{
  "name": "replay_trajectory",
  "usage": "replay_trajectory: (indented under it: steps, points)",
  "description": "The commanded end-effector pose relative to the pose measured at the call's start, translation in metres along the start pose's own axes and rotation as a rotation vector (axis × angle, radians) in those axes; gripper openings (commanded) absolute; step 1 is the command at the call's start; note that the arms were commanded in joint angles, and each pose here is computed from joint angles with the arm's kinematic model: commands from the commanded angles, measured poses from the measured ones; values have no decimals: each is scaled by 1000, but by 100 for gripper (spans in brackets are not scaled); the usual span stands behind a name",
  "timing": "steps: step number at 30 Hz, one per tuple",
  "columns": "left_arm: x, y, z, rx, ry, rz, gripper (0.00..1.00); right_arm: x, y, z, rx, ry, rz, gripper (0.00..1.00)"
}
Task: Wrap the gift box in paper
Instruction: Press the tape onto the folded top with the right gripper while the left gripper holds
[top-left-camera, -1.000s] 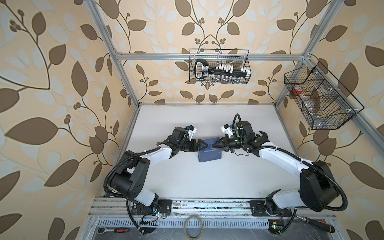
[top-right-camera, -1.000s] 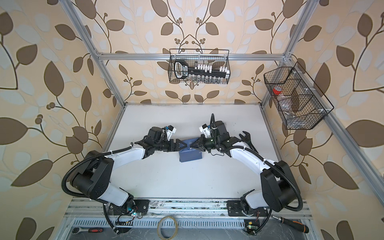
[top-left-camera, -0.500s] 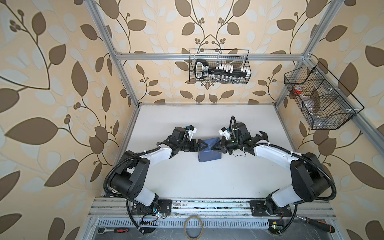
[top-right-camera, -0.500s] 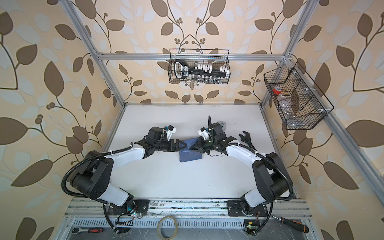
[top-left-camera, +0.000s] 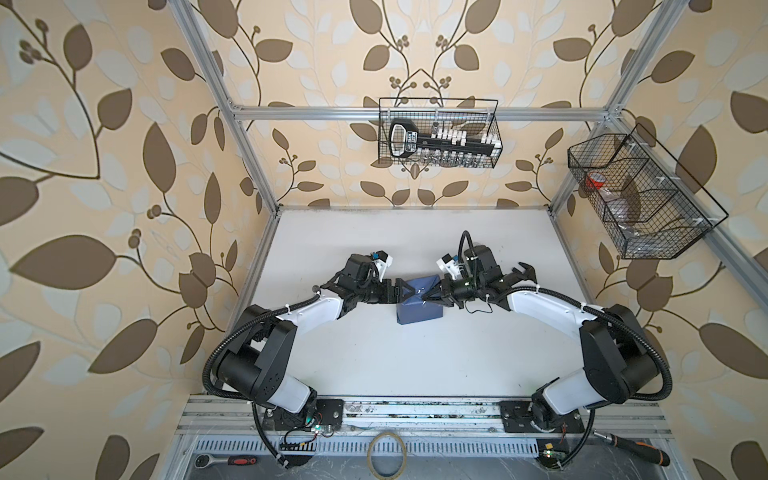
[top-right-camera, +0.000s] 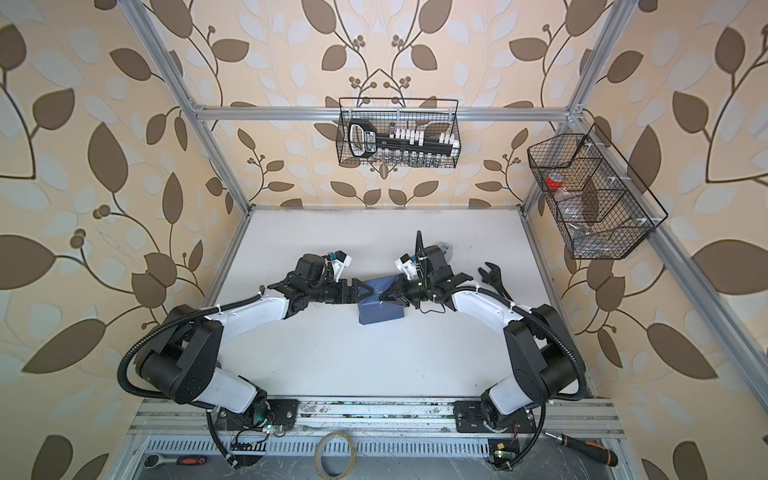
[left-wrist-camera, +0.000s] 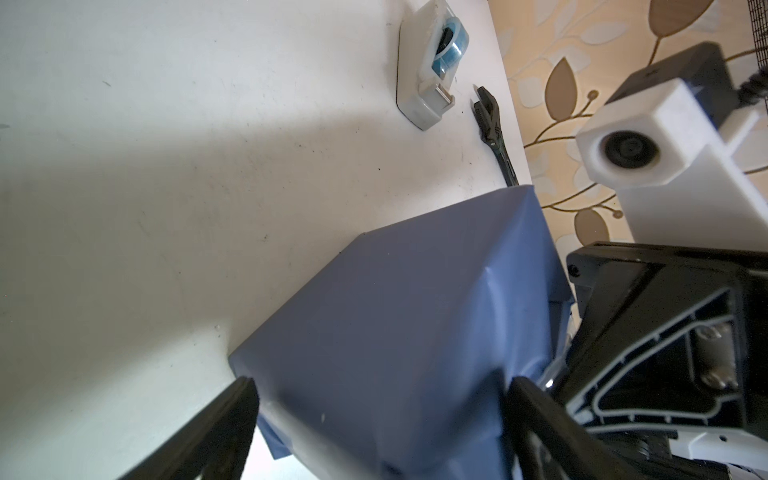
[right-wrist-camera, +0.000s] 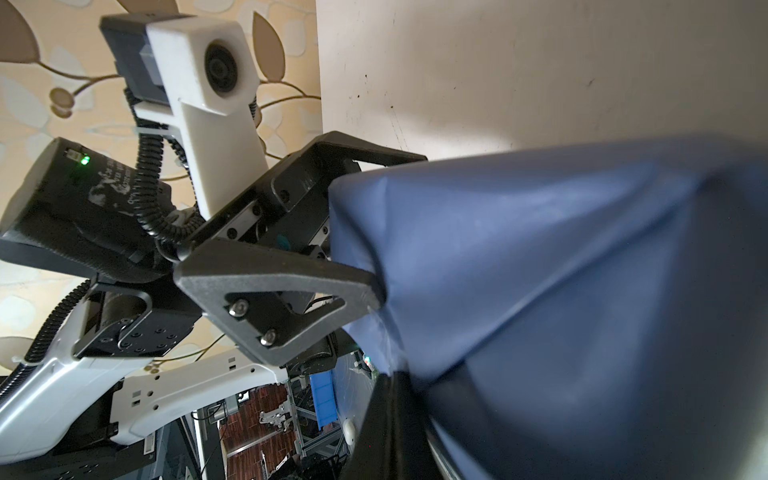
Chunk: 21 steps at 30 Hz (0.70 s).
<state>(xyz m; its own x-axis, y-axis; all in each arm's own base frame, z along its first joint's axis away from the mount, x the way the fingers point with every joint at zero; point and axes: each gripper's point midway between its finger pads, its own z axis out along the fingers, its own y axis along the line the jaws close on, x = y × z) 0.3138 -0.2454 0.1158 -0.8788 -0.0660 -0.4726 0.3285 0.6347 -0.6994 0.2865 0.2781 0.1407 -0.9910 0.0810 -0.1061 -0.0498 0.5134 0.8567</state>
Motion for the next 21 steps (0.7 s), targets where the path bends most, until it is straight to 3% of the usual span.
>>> replay_trajectory:
  steps: [1, 13, 21]
  points:
    - [-2, 3, -9, -55, -4, -10, 95, 17, -51, 7, 143, 34, 100, 0]
    - [-22, -36, -15, 95, -65, 28, 99, 18, -54, 8, 154, 41, 102, 0]
    - [-17, -43, 2, 106, -3, 54, 99, 18, -55, 8, 155, 41, 101, 0]
